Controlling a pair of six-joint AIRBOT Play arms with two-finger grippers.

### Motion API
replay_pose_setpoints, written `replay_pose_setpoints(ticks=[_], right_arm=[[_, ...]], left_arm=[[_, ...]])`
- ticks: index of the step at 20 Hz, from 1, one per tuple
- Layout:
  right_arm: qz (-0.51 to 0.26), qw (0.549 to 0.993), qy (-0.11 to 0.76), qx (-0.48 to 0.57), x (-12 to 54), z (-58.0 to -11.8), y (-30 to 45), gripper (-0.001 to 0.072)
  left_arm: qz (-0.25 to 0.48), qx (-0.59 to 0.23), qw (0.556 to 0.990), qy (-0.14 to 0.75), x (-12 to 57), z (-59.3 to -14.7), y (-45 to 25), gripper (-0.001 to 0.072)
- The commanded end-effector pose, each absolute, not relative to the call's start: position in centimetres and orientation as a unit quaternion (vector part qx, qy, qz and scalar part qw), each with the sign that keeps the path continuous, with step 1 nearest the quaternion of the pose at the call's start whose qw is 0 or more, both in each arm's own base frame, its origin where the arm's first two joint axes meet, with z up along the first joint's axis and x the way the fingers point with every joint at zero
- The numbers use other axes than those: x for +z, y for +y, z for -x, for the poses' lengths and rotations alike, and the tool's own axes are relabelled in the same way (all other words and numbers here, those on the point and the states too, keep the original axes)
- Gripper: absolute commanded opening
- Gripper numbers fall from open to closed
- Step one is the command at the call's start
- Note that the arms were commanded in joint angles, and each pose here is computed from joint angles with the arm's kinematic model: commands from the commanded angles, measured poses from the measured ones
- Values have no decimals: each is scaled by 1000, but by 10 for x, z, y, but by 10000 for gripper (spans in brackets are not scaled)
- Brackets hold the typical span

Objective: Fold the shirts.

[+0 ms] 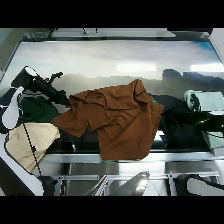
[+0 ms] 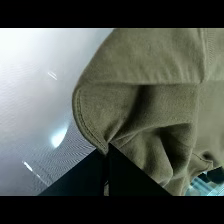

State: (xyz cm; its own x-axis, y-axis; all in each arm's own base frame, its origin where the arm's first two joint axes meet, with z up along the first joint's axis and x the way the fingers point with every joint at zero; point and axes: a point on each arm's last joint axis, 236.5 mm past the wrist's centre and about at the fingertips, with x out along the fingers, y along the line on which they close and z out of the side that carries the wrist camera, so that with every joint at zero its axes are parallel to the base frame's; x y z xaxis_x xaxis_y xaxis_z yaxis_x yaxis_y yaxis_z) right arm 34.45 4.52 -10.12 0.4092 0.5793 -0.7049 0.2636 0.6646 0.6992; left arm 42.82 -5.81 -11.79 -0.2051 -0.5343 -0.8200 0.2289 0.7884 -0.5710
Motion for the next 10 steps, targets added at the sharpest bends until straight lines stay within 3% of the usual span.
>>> replay_pose_setpoints(ticks=[1, 3, 5, 7, 10], right_arm=[[-382, 743, 537, 116, -108, -361, 56, 381], [-368, 749, 536, 126, -109, -374, 67, 342], [-356, 760, 527, 131, -105, -391, 71, 107], [-343, 787, 498, 122, -92, -420, 59, 20], [-310, 846, 420, 106, -43, -489, 24, 22]], left_arm=[[108, -312, 617, 715, -116, -426, -59, 24], [110, -309, 616, 716, -116, -425, -59, 24], [112, -314, 608, 721, -114, -421, -59, 24], [114, -320, 593, 730, -111, -412, -60, 24], [136, -311, 560, 756, -103, -397, -60, 24]])
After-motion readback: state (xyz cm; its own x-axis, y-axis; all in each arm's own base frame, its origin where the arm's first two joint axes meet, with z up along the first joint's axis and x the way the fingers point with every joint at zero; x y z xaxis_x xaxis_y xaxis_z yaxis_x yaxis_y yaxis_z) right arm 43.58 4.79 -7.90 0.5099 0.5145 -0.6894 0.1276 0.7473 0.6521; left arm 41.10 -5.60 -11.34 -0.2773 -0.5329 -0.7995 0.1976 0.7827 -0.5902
